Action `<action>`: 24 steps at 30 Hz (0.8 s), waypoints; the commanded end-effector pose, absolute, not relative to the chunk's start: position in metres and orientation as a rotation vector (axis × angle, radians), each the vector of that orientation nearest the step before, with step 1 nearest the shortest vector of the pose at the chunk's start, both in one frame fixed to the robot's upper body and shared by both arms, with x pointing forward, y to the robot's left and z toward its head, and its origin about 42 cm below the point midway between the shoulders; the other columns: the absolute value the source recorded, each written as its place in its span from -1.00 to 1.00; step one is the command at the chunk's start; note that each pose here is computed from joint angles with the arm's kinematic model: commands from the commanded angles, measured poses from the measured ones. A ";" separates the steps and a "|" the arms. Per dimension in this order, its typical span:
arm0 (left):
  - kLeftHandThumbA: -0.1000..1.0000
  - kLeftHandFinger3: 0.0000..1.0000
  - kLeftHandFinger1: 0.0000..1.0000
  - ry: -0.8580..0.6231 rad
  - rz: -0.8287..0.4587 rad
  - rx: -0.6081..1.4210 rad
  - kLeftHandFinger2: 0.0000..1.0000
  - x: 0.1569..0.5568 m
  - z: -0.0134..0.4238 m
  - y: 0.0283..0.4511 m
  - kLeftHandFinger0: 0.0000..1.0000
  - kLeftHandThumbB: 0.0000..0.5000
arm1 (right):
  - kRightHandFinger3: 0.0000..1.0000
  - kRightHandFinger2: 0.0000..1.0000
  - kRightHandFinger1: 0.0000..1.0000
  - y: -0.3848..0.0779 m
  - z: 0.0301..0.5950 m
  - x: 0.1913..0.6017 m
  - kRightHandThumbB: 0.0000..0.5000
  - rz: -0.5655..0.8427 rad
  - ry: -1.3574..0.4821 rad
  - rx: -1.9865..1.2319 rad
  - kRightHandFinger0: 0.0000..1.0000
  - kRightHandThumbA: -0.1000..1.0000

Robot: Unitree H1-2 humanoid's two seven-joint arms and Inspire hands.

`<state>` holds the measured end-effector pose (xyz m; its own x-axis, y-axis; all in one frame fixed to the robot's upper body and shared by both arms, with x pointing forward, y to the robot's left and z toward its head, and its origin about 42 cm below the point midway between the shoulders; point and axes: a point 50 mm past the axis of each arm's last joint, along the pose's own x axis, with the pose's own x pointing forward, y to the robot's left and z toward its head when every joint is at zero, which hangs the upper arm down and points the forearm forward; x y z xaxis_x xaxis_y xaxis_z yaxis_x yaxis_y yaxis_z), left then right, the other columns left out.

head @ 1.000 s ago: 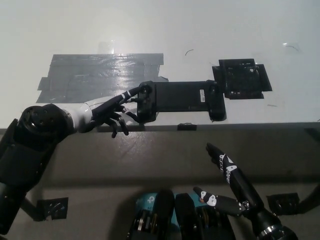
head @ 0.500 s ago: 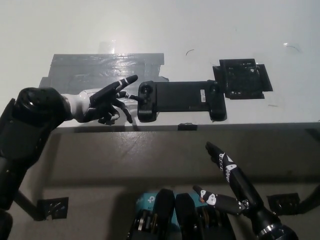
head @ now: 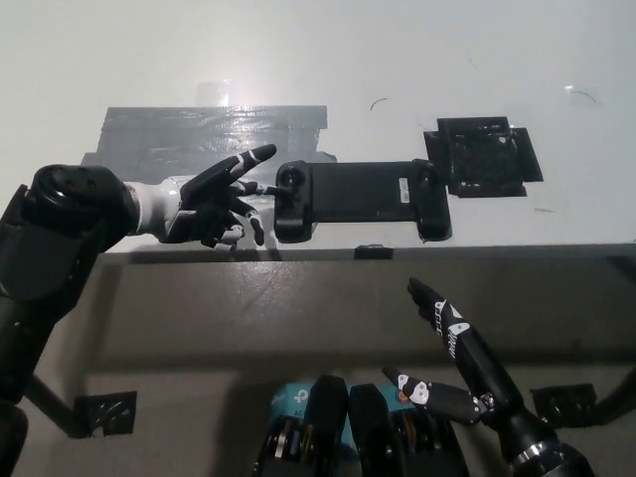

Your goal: A controller is being placed at the center of the desk near the left hand and the robot uses its left hand's index finger to press a button at the left area of the controller

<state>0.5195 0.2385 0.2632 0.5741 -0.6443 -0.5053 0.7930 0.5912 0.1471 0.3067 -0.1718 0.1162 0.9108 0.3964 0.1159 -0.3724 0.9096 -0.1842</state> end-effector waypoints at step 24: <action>1.00 1.00 -1.00 0.348 -0.868 0.390 -0.41 0.533 0.312 0.233 -1.00 0.74 | 1.00 1.00 1.00 -0.168 0.134 0.316 -0.01 0.418 -0.240 -0.155 1.00 0.51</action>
<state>0.5254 0.2311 0.2809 0.5697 -0.6705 -0.4752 0.8025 0.5785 0.1460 0.3082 -0.1713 0.1177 0.9091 0.3990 0.1200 -0.3742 0.9085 -0.1859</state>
